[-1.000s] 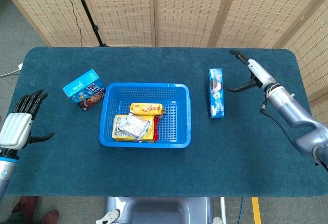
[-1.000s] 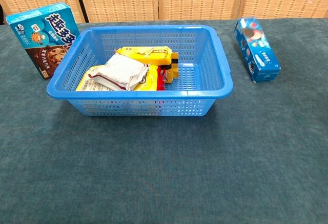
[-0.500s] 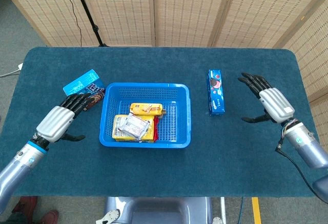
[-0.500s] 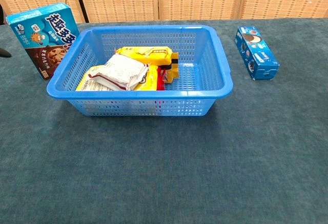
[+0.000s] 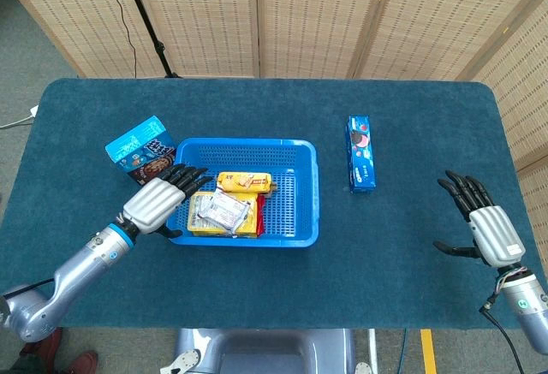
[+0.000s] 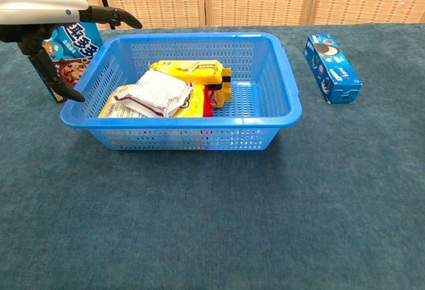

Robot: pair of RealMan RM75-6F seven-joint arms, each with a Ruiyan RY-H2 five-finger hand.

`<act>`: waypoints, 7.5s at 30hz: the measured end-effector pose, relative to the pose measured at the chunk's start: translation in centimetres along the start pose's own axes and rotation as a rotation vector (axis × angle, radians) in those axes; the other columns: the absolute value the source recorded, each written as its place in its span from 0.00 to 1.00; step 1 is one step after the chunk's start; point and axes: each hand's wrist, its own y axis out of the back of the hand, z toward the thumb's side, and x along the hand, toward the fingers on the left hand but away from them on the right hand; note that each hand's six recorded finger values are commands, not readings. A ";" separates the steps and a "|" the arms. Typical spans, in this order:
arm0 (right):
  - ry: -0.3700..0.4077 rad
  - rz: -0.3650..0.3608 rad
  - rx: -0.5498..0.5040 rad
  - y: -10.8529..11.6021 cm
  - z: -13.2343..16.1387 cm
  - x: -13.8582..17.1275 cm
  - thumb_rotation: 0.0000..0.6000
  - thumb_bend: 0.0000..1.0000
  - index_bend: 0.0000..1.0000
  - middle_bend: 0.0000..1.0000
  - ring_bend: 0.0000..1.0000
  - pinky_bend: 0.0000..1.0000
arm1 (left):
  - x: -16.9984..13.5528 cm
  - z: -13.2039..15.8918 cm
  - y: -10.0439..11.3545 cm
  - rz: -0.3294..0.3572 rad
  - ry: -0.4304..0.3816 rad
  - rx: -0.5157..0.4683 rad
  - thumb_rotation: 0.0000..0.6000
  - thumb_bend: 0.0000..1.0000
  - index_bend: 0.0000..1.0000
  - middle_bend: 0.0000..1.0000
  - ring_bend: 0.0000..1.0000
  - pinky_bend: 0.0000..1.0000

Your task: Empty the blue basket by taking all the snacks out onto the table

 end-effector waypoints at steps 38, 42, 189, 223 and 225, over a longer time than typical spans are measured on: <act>0.018 -0.077 -0.052 2.0 -0.1 1.2 1.00 0.00 0.00 0.00 0.00 0.00 | 7.5 4.4 -1.7 0.048 0.031 0.019 1.00 0.30 0.49 0.45 0.34 0.09; 0.022 -0.075 -0.056 1.9 0.0 1.3 1.00 0.00 0.00 0.00 0.00 0.00 | 6.5 4.2 0.1 0.100 0.019 -0.011 1.00 0.30 0.49 0.45 0.34 0.09; 0.036 -0.049 -0.123 1.9 0.5 1.4 1.00 0.00 0.00 0.00 0.00 0.00 | -4.8 -6.2 1.2 0.263 0.171 -0.008 1.00 0.34 0.64 0.53 0.50 0.56; 0.010 -0.035 -0.118 1.6 -0.1 1.3 1.00 0.00 0.00 0.00 0.00 0.00 | 2.5 -0.2 0.5 -0.018 0.099 -0.032 1.00 0.00 0.00 0.00 0.00 0.00; 0.004 -0.037 -0.119 1.7 -0.3 1.2 1.00 0.00 0.00 0.00 0.00 0.00 | 3.8 0.9 -0.4 -0.053 0.097 -0.043 1.00 0.00 0.00 0.00 0.00 0.00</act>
